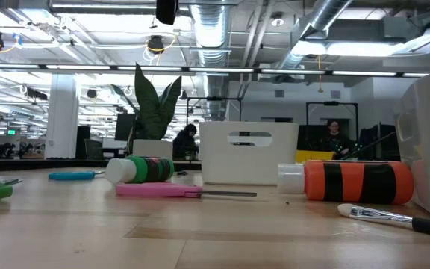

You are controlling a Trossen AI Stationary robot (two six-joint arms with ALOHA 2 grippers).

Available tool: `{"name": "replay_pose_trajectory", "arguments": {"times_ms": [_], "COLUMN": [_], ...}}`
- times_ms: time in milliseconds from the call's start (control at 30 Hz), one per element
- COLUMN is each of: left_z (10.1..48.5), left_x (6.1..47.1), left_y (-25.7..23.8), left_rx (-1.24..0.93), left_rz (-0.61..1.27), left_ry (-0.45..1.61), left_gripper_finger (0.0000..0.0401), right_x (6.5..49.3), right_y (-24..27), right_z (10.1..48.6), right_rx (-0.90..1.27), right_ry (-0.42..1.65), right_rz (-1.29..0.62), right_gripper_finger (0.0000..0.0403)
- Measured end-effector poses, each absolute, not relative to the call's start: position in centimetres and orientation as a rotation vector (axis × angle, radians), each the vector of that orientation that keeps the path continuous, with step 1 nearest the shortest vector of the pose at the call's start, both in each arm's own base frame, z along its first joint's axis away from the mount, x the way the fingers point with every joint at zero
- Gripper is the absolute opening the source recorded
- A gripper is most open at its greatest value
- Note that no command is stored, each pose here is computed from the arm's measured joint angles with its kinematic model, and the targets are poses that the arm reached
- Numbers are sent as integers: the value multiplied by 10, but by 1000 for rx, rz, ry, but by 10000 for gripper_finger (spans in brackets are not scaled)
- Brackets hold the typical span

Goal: Pick & Place Paint Supplies
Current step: Put the powder brush into the gray bin

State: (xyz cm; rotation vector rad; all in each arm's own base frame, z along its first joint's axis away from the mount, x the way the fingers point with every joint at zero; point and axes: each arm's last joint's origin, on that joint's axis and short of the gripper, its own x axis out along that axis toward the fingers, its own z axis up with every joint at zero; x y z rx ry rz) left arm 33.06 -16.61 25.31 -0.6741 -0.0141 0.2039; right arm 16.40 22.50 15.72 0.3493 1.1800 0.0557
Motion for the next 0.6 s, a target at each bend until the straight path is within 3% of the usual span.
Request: {"name": "replay_pose_trajectory", "arguments": {"times_ms": [600], "left_z": [251], "left_x": [327], "left_y": [-173], "left_rx": [-656], "left_rz": [190], "left_ry": [11], "left_gripper_finger": [117], "right_x": [171], "right_y": [221], "right_z": [158], "right_rx": [421], "right_ry": [1221], "right_rz": [45], "right_gripper_finger": [47]}}
